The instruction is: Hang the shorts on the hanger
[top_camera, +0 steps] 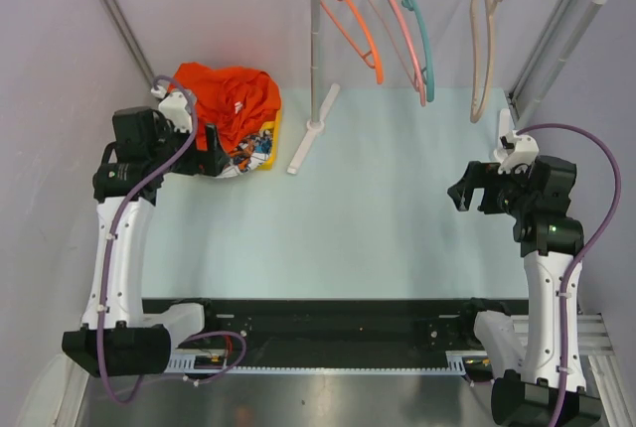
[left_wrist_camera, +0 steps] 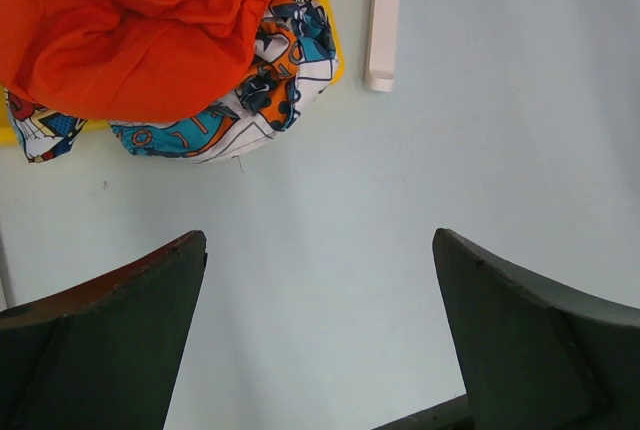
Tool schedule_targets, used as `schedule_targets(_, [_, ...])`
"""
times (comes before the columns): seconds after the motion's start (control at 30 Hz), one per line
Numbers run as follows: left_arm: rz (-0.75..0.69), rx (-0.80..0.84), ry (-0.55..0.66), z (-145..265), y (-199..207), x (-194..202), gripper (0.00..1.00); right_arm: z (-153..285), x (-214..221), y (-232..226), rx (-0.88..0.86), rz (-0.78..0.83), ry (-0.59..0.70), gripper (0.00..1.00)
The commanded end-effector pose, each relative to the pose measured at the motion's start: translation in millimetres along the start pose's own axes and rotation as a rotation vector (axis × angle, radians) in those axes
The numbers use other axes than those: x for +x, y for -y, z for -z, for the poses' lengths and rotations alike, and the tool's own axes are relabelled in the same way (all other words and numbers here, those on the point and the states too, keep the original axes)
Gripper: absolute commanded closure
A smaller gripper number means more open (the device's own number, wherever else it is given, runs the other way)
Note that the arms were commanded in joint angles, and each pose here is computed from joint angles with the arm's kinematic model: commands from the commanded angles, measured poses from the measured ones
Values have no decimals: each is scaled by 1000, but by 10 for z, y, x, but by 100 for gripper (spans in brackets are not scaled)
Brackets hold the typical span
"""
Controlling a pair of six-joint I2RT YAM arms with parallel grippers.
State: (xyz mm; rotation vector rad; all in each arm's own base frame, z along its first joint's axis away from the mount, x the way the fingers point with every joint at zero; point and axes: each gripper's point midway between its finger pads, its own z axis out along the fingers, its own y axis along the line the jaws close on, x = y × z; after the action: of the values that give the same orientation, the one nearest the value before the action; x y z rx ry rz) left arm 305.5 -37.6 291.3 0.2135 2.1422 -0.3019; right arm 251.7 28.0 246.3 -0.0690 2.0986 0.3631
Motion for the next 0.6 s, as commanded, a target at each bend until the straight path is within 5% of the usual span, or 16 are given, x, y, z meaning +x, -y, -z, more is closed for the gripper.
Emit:
schedule_targets(0.0, [-15,24,28,-48,-1,-169,0,9,-44,5,4,3,23,0])
schedule_targets(0.57, [-74,-92,41,-961,-468,-1017,0,33,95,83,34,71,-7,0])
